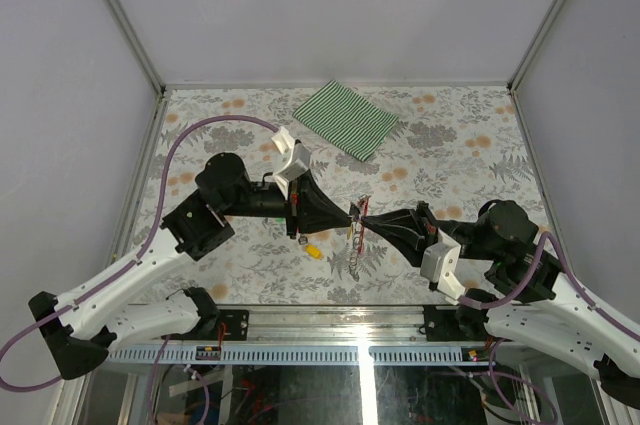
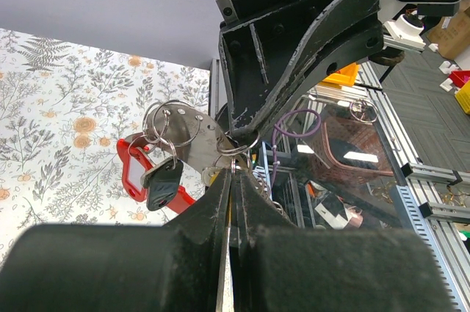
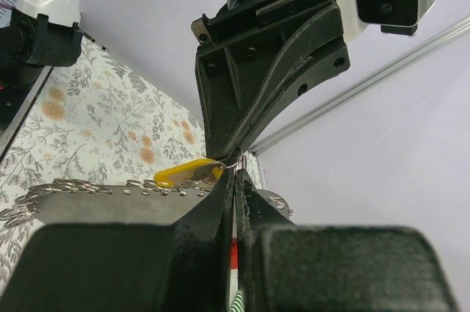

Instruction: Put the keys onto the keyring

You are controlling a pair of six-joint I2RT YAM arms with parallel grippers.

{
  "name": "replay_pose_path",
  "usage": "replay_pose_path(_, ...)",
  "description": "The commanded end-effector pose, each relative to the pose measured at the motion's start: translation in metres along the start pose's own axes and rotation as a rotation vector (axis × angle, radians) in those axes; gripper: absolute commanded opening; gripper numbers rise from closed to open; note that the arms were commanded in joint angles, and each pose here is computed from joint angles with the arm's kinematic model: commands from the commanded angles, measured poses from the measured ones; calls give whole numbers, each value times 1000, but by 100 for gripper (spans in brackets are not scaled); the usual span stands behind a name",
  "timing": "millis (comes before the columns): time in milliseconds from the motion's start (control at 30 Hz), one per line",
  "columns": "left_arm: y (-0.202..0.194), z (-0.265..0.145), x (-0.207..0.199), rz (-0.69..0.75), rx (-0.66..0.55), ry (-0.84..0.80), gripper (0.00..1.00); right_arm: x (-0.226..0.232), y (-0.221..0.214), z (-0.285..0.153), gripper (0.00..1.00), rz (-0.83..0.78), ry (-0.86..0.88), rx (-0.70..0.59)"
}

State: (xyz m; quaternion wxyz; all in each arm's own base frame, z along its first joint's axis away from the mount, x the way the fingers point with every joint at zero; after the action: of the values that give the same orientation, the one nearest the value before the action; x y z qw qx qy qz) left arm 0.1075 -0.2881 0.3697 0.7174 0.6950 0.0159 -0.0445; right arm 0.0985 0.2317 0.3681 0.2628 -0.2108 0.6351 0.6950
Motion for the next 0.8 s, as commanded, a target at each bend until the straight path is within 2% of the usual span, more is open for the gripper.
replay_pose_path(0, 9, 3, 2, 35, -37, 2, 0, -15, 38, -2, 0, -48, -27, -115)
replay_pose_path(500, 6, 4, 2, 26, -27, -4, 0, -21, 45, -2, 0, -11, -89, -181)
replay_pose_path(767, 12, 0, -1, 41, -44, 0, 0, -17, 29, -5, 0, -24, -85, -101)
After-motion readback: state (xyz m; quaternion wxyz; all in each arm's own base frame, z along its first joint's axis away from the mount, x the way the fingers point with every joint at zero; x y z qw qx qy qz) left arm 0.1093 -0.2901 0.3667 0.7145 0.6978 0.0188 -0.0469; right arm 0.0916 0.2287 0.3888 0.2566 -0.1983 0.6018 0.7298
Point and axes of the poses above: each gripper's point midway between its finger pads, its own z axis out along the fingers, its own x axis along the line the jaws close on, y = z × x, the point moved 3 cm from there along -z, back along the fingers, and after that the axes turned 11 degrees about z, right-handed, at the moved point
